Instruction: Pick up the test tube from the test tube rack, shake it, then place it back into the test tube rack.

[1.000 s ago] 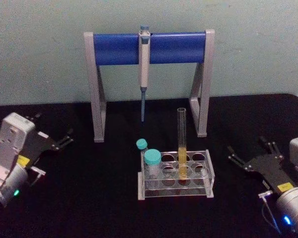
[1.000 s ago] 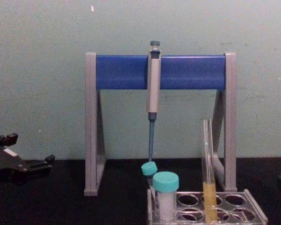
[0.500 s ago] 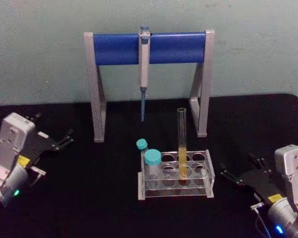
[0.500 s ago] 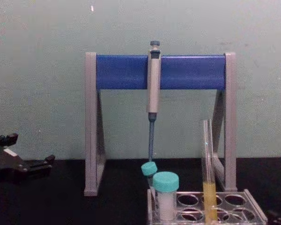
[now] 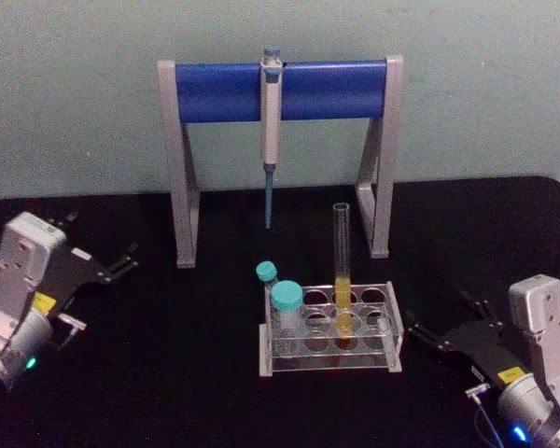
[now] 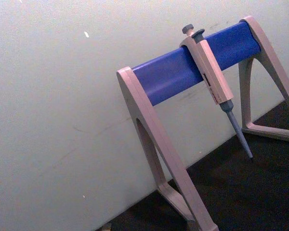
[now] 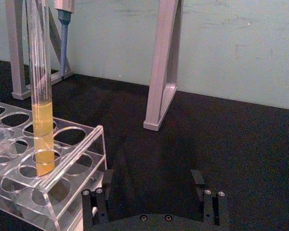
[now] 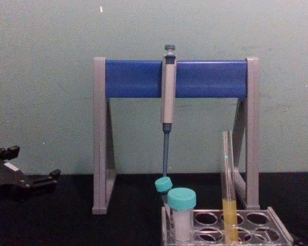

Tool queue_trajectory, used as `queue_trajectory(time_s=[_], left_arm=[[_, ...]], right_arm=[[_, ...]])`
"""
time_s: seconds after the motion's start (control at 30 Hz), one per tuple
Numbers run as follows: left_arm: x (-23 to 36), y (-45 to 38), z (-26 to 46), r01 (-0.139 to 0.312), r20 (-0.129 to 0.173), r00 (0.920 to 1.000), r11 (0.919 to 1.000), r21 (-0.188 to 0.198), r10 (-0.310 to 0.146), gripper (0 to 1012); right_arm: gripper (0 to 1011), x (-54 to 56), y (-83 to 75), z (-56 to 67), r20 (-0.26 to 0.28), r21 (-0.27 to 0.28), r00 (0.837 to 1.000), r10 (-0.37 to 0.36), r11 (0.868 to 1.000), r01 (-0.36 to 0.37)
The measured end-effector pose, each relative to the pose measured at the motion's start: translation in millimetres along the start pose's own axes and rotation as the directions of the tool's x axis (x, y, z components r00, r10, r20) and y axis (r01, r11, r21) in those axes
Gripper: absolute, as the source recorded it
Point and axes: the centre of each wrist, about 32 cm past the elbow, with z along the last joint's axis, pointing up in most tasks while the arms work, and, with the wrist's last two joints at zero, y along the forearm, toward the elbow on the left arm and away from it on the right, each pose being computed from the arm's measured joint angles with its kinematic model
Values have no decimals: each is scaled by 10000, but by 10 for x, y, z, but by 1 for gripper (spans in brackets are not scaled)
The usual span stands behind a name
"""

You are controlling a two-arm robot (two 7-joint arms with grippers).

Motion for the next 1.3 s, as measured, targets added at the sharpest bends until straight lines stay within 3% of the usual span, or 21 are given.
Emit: queue_trajectory(time_s=[1.3], left_arm=[[0,0,0,0,0,10000,10000,0,0,1010]], right_arm=[[1000,3,-6,11,-14,36,10000,-32,10000,32]])
